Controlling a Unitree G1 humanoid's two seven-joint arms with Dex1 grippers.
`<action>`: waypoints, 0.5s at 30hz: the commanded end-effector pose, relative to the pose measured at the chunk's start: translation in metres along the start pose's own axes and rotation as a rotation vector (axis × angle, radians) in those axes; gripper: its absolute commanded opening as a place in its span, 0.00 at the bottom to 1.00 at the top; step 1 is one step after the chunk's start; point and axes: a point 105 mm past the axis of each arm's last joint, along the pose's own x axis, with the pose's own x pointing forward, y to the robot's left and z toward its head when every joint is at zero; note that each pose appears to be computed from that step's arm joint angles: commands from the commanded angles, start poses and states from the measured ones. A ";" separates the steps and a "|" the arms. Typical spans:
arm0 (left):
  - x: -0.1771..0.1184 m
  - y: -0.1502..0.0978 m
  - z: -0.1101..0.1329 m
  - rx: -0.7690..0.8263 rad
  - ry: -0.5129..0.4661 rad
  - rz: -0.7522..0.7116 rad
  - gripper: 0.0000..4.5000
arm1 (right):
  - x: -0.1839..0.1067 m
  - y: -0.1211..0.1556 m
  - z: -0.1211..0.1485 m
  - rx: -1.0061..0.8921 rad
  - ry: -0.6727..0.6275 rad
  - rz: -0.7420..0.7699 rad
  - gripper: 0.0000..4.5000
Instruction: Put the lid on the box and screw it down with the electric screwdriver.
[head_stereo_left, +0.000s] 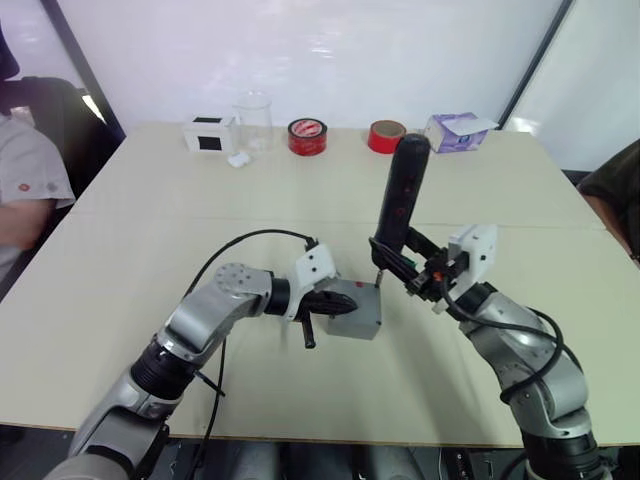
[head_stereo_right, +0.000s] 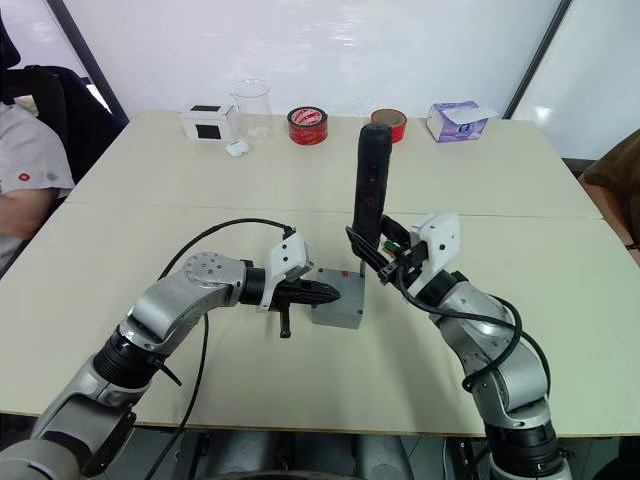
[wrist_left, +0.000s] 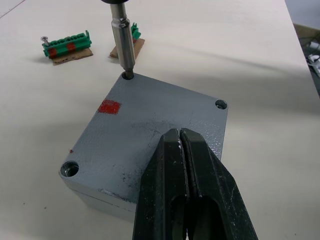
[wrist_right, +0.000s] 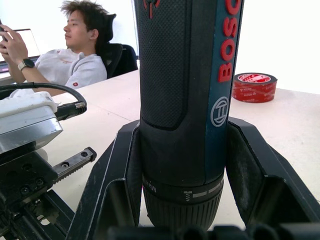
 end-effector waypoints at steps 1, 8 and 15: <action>0.002 -0.003 -0.006 -0.015 0.014 -0.007 0.00 | -0.003 0.006 -0.041 0.103 0.154 0.018 0.39; 0.003 -0.001 -0.006 -0.021 0.007 -0.005 0.00 | -0.005 -0.001 -0.036 0.092 0.138 0.005 0.39; 0.005 -0.002 -0.006 -0.028 0.000 -0.003 0.00 | -0.006 -0.011 -0.025 0.069 0.121 0.002 0.39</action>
